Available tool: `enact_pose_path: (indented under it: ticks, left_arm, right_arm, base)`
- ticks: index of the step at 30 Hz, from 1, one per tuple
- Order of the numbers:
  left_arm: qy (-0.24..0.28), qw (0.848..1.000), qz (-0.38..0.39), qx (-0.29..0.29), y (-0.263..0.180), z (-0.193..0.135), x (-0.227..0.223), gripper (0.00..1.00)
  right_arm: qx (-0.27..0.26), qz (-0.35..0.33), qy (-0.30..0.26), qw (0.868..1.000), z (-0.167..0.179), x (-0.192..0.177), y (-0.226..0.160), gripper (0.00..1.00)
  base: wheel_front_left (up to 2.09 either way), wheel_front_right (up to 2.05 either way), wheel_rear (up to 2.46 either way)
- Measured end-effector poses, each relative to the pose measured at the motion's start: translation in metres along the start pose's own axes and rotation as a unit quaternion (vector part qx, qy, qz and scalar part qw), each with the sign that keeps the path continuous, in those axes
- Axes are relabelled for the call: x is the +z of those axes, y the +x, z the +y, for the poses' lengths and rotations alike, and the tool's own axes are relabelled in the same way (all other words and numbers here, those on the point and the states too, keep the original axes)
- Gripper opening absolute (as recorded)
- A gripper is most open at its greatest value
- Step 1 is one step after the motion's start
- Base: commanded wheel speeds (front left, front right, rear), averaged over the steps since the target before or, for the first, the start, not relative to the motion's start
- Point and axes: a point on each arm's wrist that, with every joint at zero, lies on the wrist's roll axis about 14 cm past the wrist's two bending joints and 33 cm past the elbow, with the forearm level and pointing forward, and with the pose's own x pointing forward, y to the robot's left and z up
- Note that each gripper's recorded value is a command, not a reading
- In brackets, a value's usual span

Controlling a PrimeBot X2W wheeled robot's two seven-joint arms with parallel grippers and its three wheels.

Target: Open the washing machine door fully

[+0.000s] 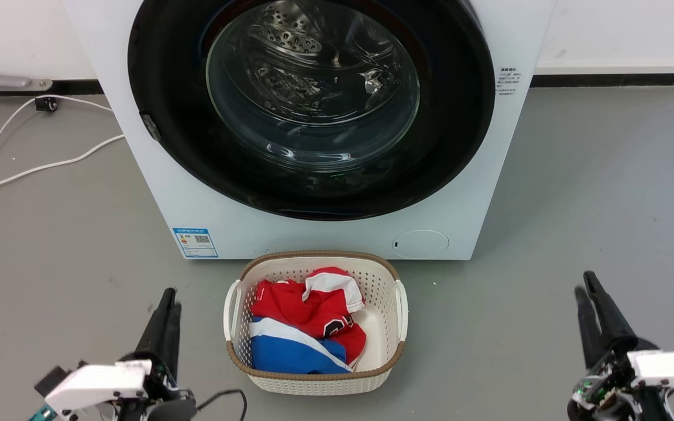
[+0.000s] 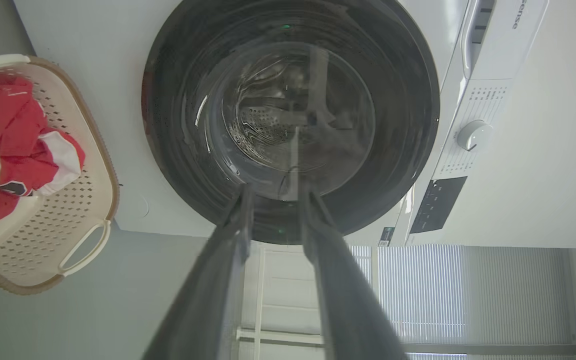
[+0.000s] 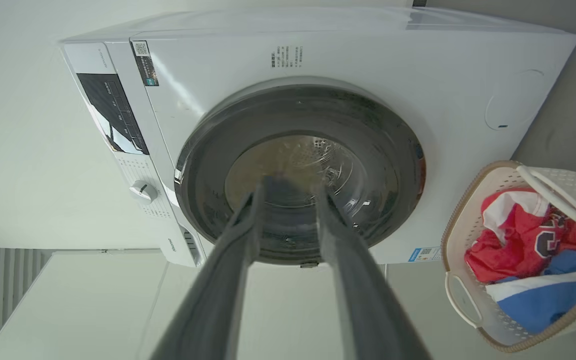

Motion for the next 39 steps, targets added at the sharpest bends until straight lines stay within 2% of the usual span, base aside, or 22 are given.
enact_pose_path:
  ticks: [3,11,18,21,25,29,33,39]
  left_arm:
    - [-0.001,1.0,0.0,0.013,-0.004,0.009,-0.002,1.0]
    - [0.009,1.0,0.0,0.002,-0.002,0.002,-0.009,1.0]
    - [0.034,0.999,-0.002,-0.008,-0.001,-0.005,-0.012,1.0]
    - [0.061,0.998,-0.006,-0.011,-0.001,-0.007,-0.01,1.0]
    - [0.117,0.993,-0.013,-0.017,0.0,-0.012,-0.007,1.0]
    - [0.174,0.984,-0.018,-0.025,0.0,-0.018,-0.005,1.0]
    - [0.235,0.971,-0.019,-0.034,0.002,-0.024,-0.006,1.0]
    - [0.329,0.943,-0.012,-0.044,0.003,-0.029,-0.01,1.0]
  right_arm:
    - [-0.014,-0.003,0.001,1.0,-0.01,0.0,-0.005,1.0]
    - [0.0,-0.007,-0.001,1.0,-0.001,-0.003,-0.004,1.0]
    - [0.01,-0.014,-0.012,1.0,0.005,-0.005,-0.005,1.0]
    - [0.011,-0.017,-0.032,0.999,0.006,-0.004,-0.005,1.0]
    - [0.011,-0.018,-0.086,0.996,0.007,-0.002,-0.006,1.0]
    - [0.014,-0.018,-0.159,0.987,0.009,-0.001,-0.006,1.0]
    - [0.017,-0.02,-0.227,0.974,0.012,-0.001,-0.006,1.0]
    - [0.02,-0.022,-0.315,0.949,0.014,-0.001,-0.007,1.0]
  base:
    - [0.0,0.0,0.0]
    - [0.0,0.0,0.0]
    - [0.0,0.0,0.0]
    - [0.0,0.0,0.0]
    - [0.0,0.0,0.0]
    - [0.0,0.0,0.0]
    - [0.0,0.0,0.0]
    - [0.0,0.0,0.0]
